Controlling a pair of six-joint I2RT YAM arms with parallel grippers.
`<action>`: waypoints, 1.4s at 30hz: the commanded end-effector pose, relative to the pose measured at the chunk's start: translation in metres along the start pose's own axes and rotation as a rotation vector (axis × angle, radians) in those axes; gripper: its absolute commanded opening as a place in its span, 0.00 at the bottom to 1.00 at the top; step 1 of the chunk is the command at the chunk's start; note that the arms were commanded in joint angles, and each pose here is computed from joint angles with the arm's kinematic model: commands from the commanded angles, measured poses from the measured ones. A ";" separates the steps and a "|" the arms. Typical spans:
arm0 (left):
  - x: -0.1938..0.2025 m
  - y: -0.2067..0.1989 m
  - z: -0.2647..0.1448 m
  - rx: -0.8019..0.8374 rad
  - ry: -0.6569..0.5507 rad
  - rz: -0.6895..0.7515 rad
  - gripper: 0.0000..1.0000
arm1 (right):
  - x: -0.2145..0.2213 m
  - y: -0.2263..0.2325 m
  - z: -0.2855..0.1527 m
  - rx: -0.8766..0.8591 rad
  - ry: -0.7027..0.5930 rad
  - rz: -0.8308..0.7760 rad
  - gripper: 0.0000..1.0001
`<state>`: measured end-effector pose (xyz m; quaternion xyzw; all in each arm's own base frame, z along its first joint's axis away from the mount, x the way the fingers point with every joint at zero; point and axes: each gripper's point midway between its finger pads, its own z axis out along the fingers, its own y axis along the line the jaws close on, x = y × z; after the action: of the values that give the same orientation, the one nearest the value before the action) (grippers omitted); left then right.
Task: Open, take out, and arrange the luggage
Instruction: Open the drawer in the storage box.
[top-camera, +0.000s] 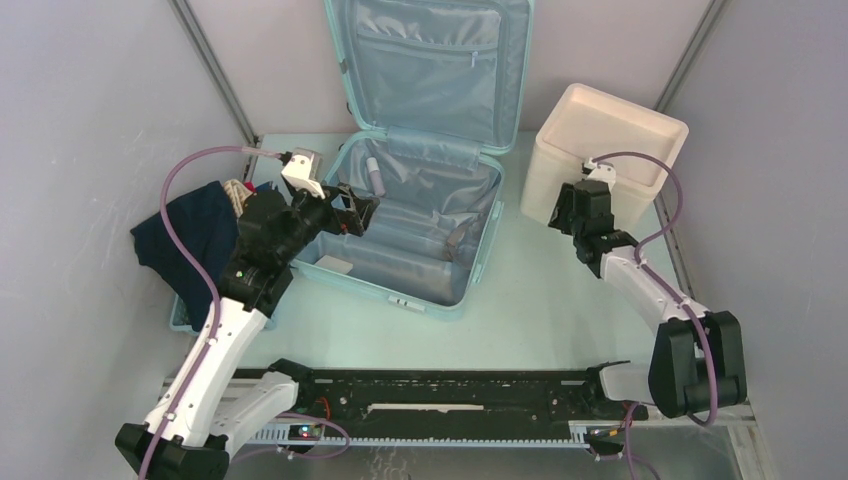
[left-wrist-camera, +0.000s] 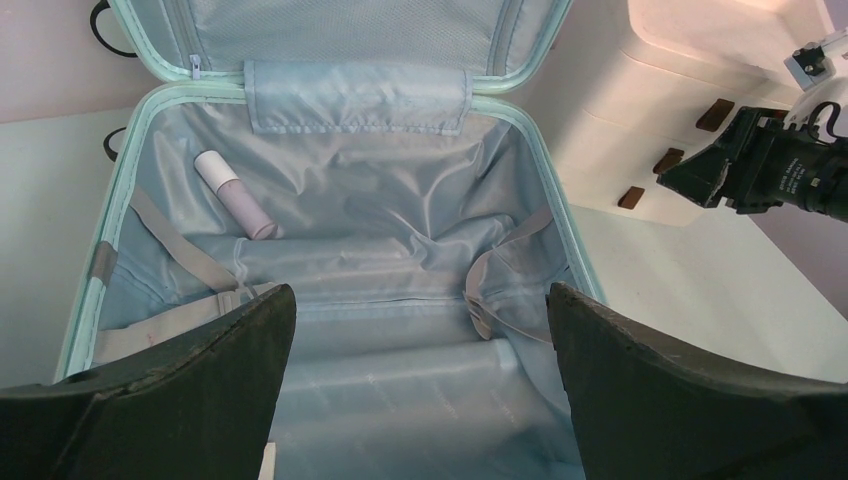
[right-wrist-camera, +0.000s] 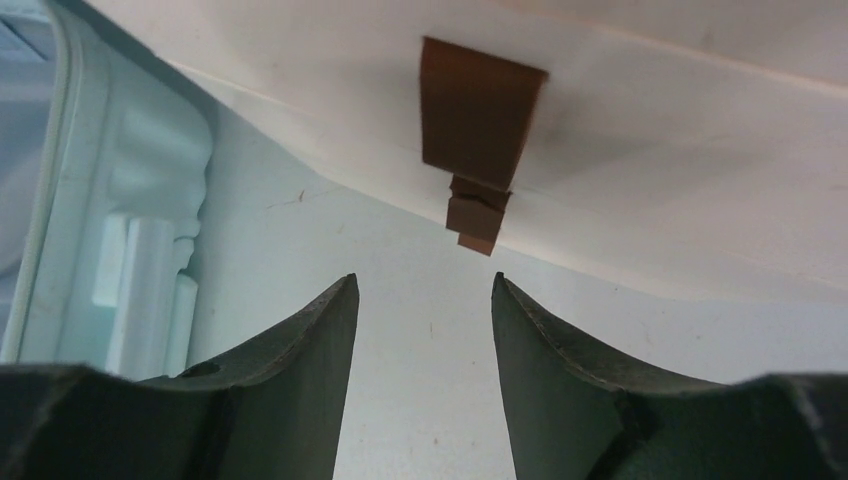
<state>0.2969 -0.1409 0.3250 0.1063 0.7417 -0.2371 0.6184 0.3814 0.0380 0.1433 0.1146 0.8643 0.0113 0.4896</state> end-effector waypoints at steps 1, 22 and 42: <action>0.001 0.004 0.000 -0.011 -0.004 0.029 1.00 | -0.024 -0.008 0.010 0.060 -0.132 0.049 0.60; 0.002 0.007 0.000 -0.022 0.001 0.035 1.00 | -0.024 -0.024 0.037 0.166 -0.167 0.072 0.55; 0.005 0.008 0.002 -0.024 0.011 0.036 1.00 | -0.025 -0.035 0.035 0.236 -0.161 0.121 0.53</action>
<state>0.2987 -0.1391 0.3187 0.1102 0.7489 -0.2280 0.6124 0.4109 0.0165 0.1267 0.1835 0.8302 -0.0368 0.5251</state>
